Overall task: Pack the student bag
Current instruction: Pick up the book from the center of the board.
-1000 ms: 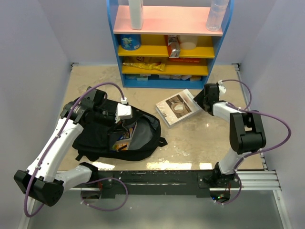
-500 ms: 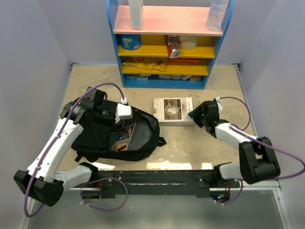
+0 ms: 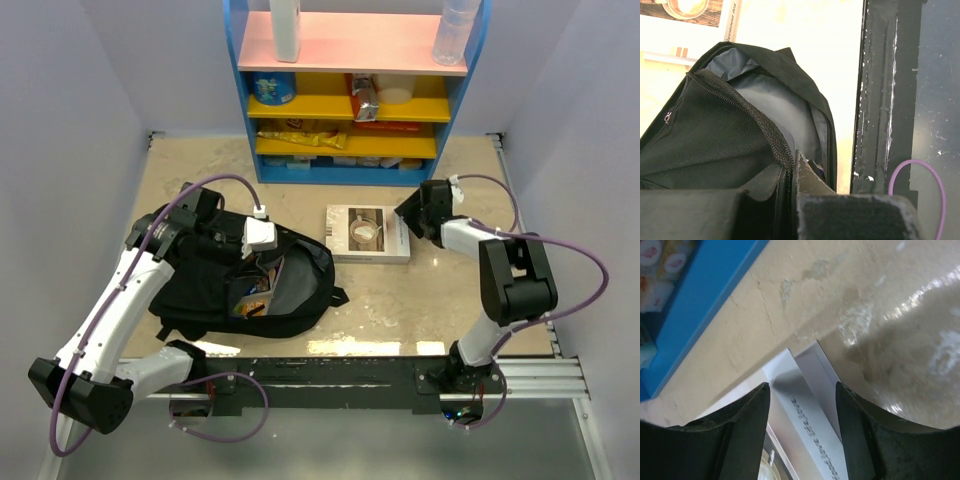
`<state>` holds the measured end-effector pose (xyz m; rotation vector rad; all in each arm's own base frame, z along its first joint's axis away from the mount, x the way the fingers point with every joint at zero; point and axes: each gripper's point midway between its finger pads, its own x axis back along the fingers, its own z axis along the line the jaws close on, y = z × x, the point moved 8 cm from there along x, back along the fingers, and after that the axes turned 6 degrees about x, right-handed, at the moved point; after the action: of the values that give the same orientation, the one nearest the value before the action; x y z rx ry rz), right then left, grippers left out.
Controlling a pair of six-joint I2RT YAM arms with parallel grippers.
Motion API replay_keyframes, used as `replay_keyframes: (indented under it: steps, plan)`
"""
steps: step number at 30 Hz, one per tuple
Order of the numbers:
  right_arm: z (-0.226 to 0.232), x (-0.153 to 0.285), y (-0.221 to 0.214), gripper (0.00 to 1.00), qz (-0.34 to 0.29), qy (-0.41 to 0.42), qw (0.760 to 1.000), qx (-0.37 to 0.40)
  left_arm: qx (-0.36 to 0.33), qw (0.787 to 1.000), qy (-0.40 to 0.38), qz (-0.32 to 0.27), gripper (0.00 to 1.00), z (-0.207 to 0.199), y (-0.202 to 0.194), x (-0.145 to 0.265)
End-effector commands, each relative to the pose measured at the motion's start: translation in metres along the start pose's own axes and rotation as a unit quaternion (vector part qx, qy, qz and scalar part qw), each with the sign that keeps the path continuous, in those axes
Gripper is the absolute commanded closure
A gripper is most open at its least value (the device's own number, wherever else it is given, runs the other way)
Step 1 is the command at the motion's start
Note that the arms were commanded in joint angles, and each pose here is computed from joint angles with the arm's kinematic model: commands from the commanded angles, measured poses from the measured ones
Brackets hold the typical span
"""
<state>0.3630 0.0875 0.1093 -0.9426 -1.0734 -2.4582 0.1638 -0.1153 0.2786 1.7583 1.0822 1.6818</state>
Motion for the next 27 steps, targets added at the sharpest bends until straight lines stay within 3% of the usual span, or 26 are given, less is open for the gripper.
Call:
replay_keyframes:
  steps: [1, 12, 16, 19, 20, 22, 27]
  plan:
    - [0.018, -0.013, 0.024, 0.42, -0.057, 0.041, 0.998, 0.004, -0.013, 1.0, -0.003, -0.024, 1.0, -0.009, 0.012, 0.008]
    - [0.005, -0.029, 0.007, 0.51, -0.045, 0.065, 0.997, -0.016, -0.004, 1.0, -0.008, -0.022, 1.0, -0.005, 0.014, 0.005]
    - [0.0, -0.026, 0.004, 0.65, -0.043, 0.064, 0.997, -0.026, -0.003, 1.0, -0.009, -0.023, 1.0, -0.005, 0.013, 0.005]
    - [-0.004, -0.022, 0.004, 0.81, -0.049, 0.057, 0.997, -0.029, -0.002, 1.0, -0.011, -0.022, 1.0, -0.005, 0.013, 0.004]
    - [-0.006, -0.021, 0.004, 0.91, -0.049, 0.052, 0.997, -0.031, -0.002, 1.0, -0.01, -0.022, 1.0, -0.005, 0.013, 0.004]
    - [-0.006, -0.017, 0.004, 0.99, -0.048, 0.051, 0.997, -0.027, -0.004, 1.0, -0.01, -0.023, 1.0, -0.005, 0.013, 0.004]
    - [-0.006, -0.006, 0.006, 1.0, -0.05, 0.054, 0.997, -0.032, -0.006, 1.0, -0.01, -0.024, 1.0, -0.005, 0.013, 0.004]
